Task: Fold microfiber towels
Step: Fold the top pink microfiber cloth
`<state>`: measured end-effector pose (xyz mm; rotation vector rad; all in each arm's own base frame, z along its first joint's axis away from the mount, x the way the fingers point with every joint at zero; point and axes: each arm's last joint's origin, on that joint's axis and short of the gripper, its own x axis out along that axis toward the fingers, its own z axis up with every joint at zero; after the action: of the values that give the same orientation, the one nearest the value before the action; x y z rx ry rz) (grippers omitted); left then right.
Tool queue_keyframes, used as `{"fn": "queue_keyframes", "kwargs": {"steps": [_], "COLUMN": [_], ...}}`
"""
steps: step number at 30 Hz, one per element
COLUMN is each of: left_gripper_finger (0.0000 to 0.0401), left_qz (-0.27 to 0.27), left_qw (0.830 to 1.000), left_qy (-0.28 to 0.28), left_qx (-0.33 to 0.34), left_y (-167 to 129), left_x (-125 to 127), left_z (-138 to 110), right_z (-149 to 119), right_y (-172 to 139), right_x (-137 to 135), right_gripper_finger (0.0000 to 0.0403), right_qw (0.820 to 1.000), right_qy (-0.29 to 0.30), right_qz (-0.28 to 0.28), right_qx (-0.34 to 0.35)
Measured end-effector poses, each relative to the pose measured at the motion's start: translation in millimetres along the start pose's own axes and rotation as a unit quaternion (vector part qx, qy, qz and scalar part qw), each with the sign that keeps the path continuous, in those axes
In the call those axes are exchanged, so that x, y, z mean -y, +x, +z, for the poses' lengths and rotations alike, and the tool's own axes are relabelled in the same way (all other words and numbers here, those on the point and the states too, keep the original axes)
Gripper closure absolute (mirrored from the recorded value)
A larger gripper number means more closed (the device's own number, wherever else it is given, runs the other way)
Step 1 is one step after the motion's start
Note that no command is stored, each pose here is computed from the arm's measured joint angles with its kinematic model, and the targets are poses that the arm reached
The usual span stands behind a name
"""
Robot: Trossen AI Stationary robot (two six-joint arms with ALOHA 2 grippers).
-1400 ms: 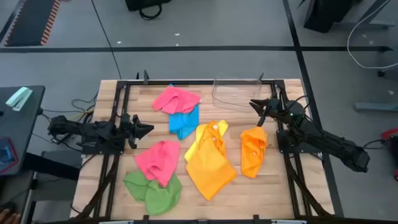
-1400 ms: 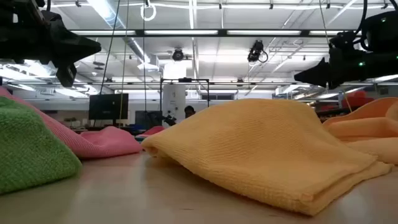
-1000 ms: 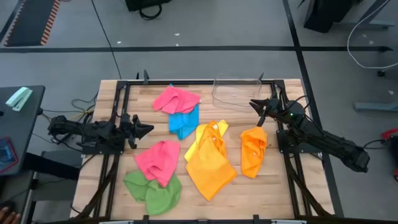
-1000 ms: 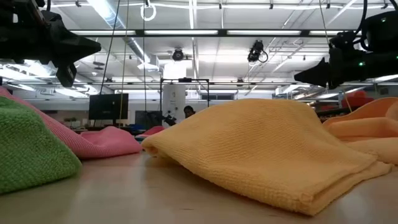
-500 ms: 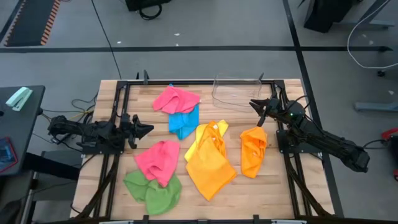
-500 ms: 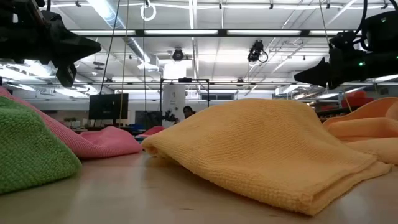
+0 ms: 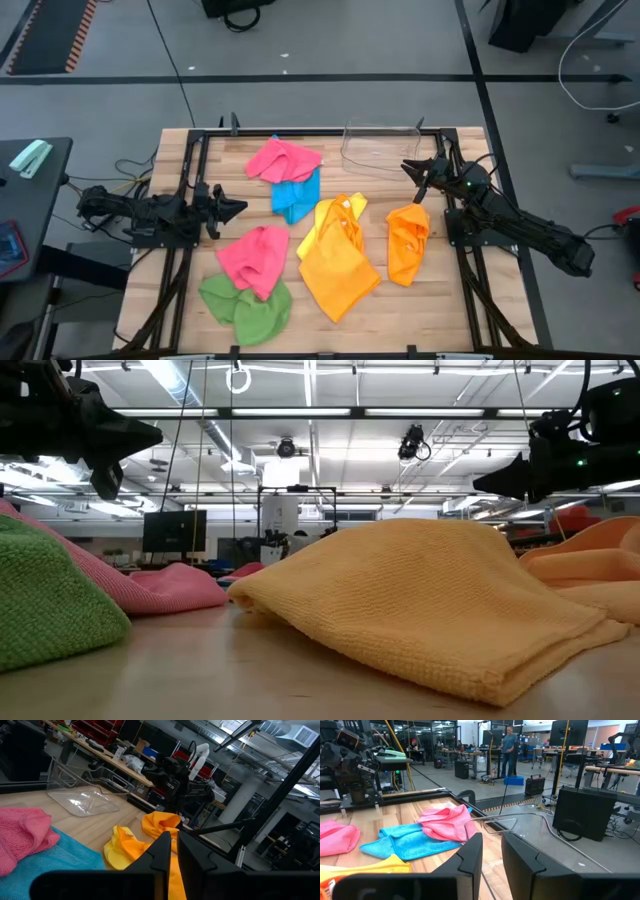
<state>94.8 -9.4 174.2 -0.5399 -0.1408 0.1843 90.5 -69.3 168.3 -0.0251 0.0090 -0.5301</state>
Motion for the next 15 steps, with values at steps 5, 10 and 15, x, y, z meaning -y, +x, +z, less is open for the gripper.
{"fn": "queue_keyframes", "kwargs": {"steps": [5, 10, 15], "left_gripper_finger": [0.0369, 0.0373, 0.0368], "left_qz": [0.0, 0.0, 0.0], "left_qw": [1.0, 1.0, 1.0], "left_qy": [0.0, 0.0, 0.0], "left_qx": [0.0, 0.0, 0.0], "left_y": [0.0, 0.0, 0.0], "left_x": [0.0, 0.0, 0.0], "left_z": [0.0, -0.1, -0.1], "right_z": [0.0, 0.1, 0.0], "right_y": [0.0, 0.0, 0.0], "right_x": [0.0, 0.0, 0.0], "right_gripper_finger": [0.0322, 0.0322, 0.0322], "right_qw": [1.0, 1.0, 1.0], "right_qy": [0.0, 0.0, 0.0], "right_qz": [0.0, 0.0, 0.0], "right_qx": [0.0, 0.0, 0.0]}}
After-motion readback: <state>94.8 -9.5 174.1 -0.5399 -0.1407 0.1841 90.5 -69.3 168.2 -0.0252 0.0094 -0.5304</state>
